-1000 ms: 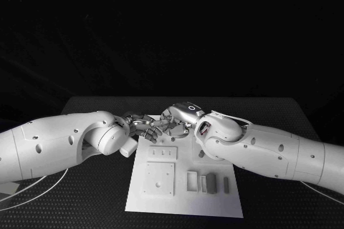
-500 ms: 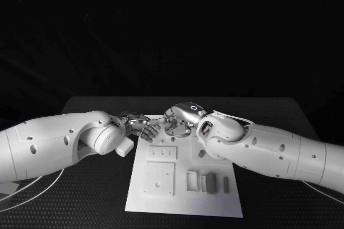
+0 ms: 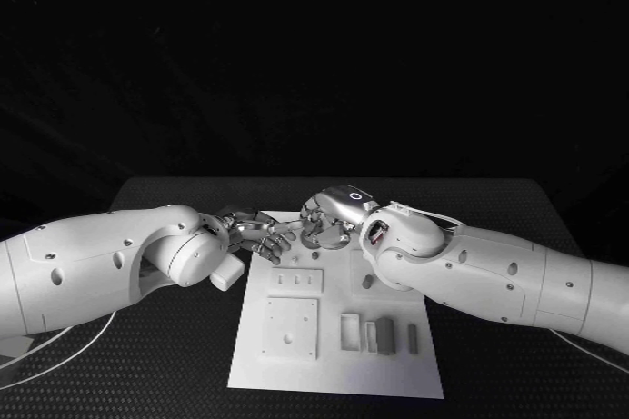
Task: Assemble the parts on the task board
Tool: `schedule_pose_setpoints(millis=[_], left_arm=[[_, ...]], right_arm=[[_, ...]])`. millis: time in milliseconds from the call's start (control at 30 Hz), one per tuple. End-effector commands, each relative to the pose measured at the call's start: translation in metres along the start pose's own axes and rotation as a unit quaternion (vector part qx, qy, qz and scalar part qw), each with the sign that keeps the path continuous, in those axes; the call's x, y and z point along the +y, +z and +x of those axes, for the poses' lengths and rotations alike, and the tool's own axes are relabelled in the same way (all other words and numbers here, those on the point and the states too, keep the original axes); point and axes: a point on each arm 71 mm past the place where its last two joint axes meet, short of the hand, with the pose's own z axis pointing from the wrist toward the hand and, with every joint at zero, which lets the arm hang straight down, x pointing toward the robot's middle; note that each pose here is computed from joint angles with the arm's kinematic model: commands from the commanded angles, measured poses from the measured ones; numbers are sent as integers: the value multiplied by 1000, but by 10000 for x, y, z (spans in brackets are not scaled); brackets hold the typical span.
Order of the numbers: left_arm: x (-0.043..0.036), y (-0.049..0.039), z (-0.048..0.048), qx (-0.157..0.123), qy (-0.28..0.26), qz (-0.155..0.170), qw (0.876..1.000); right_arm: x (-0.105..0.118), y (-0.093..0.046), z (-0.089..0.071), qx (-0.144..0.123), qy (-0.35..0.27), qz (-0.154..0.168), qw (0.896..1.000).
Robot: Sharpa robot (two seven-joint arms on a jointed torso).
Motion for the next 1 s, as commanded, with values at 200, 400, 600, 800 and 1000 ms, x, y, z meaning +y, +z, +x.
schedule_pose_setpoints(millis=[200, 400, 600, 800, 1000], left_arm=[[-63, 1, 76, 22, -20, 26, 999], [-67, 4, 78, 20, -24, 27, 999], [-75, 7, 103, 24, -25, 27, 999], [-79, 12, 119, 28, -26, 25, 999], [-76, 14, 119, 28, -26, 22, 999]], right_arm=[[14, 15, 28, 9, -6, -1, 1000], [32, 10, 37, 13, -5, -4, 1000], [58, 5, 42, 14, -3, -7, 1000], [73, 6, 45, 14, -2, -9, 1000], [99, 4, 45, 13, 0, -12, 1000]])
